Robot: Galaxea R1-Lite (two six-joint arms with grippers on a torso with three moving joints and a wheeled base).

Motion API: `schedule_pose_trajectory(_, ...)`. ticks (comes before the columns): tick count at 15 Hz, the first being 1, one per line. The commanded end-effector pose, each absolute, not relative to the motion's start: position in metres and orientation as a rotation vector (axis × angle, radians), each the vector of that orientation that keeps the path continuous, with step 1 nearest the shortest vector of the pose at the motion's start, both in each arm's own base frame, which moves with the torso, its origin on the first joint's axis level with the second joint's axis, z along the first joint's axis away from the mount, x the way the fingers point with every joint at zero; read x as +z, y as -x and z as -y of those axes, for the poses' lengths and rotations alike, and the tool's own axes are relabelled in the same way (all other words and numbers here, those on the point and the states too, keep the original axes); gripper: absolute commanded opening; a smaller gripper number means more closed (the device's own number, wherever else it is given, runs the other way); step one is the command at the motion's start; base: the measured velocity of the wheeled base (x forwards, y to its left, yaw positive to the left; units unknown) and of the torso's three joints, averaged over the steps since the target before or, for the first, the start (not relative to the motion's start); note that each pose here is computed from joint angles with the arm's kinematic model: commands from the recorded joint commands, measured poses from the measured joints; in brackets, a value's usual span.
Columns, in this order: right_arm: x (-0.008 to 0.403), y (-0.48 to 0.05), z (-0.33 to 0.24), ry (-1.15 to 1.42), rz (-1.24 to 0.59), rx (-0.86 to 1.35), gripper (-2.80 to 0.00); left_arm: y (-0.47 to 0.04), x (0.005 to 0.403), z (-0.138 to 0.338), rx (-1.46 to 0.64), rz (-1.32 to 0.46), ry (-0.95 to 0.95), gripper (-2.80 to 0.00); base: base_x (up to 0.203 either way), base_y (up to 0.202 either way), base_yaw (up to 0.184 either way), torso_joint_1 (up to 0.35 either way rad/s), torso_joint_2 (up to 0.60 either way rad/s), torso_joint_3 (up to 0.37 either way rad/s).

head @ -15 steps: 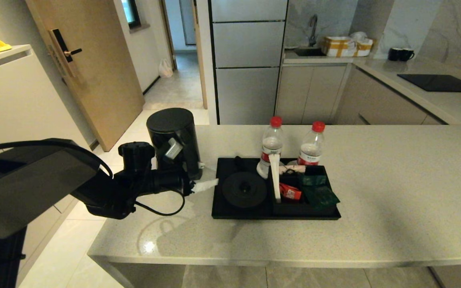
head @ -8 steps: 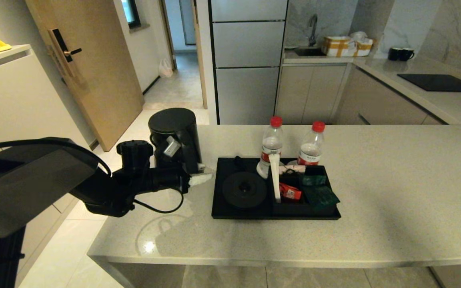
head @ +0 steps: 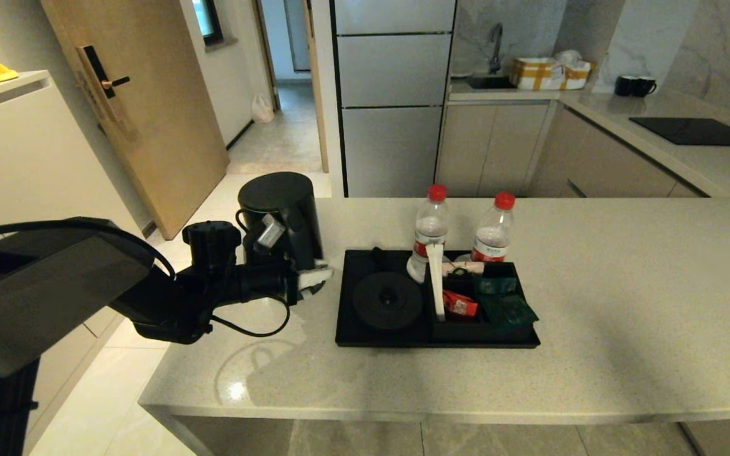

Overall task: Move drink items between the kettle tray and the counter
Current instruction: Return the kettle to its original position

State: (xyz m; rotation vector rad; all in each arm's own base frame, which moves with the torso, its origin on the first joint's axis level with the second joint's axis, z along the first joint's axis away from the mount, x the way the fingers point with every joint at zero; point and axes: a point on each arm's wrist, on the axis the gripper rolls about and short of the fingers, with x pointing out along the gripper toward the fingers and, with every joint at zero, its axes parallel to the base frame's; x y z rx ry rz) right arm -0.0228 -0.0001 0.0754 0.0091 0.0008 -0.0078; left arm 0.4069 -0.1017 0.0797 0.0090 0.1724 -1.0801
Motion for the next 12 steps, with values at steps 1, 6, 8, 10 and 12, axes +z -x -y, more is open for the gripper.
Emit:
schedule_pose_trajectory(1,0.075,0.023,0.000,-0.009,0.000,-0.008,-2.80,-0.406,0.078,0.102,-1.082,-0.116,-0.043,-2.80,0.000,0.000,0.000,0.000,0.00,0.000)
schedule_pose_trajectory(6,0.075,0.023,0.000,-0.009,0.002,-0.008,-2.80,-0.387,0.083,0.116,-1.082,-0.026,-0.137,-2.80,0.000,0.000,0.000,0.000,0.00,0.000)
schedule_pose_trajectory(8,0.075,0.023,0.000,-0.009,0.002,-0.008,-2.80,-0.386,0.083,0.117,-1.075,-0.022,-0.145,-2.80,0.000,0.000,0.000,0.000,0.00,0.000)
schedule_pose_trajectory(10,0.075,0.023,0.000,-0.009,0.000,-0.008,-2.80,-0.375,0.090,0.125,-1.069,0.014,-0.171,-2.80,0.000,0.000,0.000,0.000,0.00,0.000)
schedule_pose_trajectory(12,0.075,0.023,0.000,-0.009,0.002,-0.008,-2.80,-0.369,0.100,0.130,-1.067,0.051,-0.186,-2.80,0.000,0.000,0.000,0.000,0.00,0.000)
